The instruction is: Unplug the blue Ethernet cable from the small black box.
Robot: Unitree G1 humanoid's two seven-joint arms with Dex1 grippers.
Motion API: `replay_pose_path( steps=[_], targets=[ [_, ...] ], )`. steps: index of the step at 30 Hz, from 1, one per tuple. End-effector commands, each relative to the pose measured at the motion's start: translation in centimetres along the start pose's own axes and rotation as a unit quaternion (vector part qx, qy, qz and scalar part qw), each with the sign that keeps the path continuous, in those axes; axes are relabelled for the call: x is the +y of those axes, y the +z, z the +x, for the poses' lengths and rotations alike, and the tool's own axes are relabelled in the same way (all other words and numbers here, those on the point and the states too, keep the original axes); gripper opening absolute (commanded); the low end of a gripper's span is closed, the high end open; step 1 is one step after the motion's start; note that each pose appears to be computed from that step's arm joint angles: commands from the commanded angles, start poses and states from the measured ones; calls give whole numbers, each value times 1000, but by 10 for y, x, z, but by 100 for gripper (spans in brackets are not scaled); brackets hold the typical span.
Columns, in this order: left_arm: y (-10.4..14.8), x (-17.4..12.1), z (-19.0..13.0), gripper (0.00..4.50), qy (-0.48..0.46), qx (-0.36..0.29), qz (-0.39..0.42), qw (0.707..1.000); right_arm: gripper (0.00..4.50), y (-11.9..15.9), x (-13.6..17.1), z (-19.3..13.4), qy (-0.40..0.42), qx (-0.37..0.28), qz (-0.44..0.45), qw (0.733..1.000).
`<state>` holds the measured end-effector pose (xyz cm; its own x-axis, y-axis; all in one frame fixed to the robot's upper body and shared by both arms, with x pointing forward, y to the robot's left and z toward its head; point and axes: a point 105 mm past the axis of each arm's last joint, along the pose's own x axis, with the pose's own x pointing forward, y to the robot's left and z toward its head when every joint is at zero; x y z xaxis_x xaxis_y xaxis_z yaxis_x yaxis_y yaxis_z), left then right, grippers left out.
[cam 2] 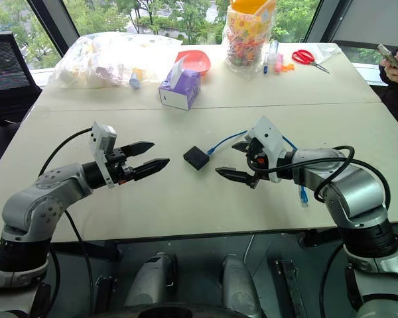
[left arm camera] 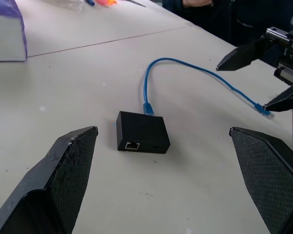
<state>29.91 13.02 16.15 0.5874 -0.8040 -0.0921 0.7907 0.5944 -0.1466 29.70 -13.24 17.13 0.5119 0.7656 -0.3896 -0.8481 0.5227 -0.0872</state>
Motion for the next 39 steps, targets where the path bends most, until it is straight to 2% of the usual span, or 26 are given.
replay_pose_path(
  steps=[1, 19, 26, 30, 35, 39],
  targets=[
    [13, -5, -2, 449, -11, -19, 21, 1000, 450, 11, 3, -5, 2, -15, -29, 999],
    [14, 4, -6, 449, 1, -16, 22, 1000, 450, 14, -7, -6, 7, 3, -57, 998],
    [12, 3, -6, 449, -1, -12, 26, 1000, 450, 18, -33, 5, 27, 44, -96, 994],
    [13, 5, -6, 449, -1, -13, 28, 1000, 450, 16, -44, 17, 63, 93, -141, 984],
    [12, 3, -8, 449, 1, -12, 39, 999, 450, 18, -64, 52, 120, 171, -240, 948],
    [10, 1, -11, 449, 7, -7, 45, 999, 450, 25, -64, 79, 153, 185, -274, 931]
  ],
)
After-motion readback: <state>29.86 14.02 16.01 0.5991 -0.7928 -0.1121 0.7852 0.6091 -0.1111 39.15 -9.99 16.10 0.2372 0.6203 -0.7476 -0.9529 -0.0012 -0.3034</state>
